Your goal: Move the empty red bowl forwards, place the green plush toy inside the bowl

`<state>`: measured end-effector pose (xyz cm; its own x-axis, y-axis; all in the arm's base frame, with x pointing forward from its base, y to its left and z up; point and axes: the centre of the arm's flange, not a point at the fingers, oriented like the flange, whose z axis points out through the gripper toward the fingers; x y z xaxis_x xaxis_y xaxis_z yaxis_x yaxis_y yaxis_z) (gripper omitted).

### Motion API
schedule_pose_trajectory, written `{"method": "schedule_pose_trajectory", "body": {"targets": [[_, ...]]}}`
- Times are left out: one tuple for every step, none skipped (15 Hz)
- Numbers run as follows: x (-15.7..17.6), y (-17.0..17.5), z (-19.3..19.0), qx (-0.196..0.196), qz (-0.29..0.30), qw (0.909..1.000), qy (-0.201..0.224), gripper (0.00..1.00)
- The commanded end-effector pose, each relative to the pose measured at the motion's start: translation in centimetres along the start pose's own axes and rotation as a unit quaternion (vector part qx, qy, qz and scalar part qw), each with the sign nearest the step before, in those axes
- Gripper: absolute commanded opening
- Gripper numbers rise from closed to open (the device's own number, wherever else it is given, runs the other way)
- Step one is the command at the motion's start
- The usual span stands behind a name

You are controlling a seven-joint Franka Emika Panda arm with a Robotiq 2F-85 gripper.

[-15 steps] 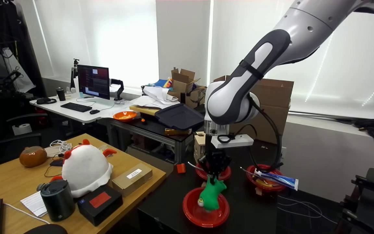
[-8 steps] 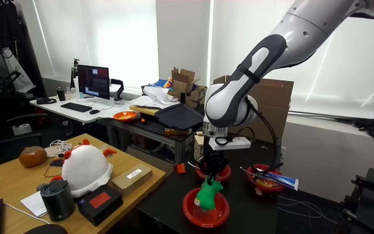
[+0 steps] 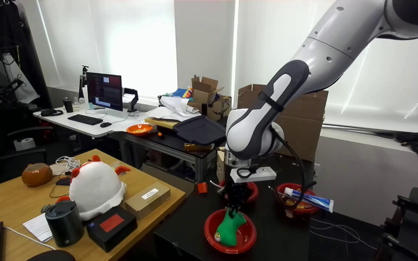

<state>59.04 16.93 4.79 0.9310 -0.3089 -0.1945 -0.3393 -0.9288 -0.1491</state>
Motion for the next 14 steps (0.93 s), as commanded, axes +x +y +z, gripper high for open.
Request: {"method": "schedule_pose_trajectory", "body": {"targets": [[0.1, -1.0, 0.6, 0.009, 0.006, 0.9999, 0.011, 0.02], [0.1, -1.0, 0.7, 0.009, 0.006, 0.9999, 0.013, 0.02], [0.1, -0.9, 0.9, 0.006, 0.005, 0.9999, 0.013, 0.02], [0.1, -0.8, 0.9, 0.002, 0.002, 0.9999, 0.015, 0.02], [0.2, -0.6, 0.7, -0.004, -0.001, 0.9998, 0.017, 0.02], [0.2, -0.4, 0.4, -0.008, -0.003, 0.9997, 0.023, 0.35], [0.4, -0.2, 0.0, -0.014, -0.011, 0.9994, 0.031, 0.36], [0.5, -0.1, -0.2, -0.016, -0.011, 0.9992, 0.035, 0.43], [0.8, 0.2, -0.7, -0.021, -0.018, 0.9988, 0.039, 0.49], [1.3, 0.6, -1.5, -0.022, -0.02, 0.9987, 0.042, 0.58], [1.6, 0.7, -2.0, -0.024, -0.022, 0.9984, 0.046, 0.65], [1.6, 0.7, -2.3, -0.024, -0.024, 0.9981, 0.051, 0.72], [1.7, 0.7, -2.7, -0.023, -0.024, 0.998, 0.054, 0.8], [1.7, 0.7, -3.0, -0.023, -0.025, 0.9978, 0.057, 0.87]]}}
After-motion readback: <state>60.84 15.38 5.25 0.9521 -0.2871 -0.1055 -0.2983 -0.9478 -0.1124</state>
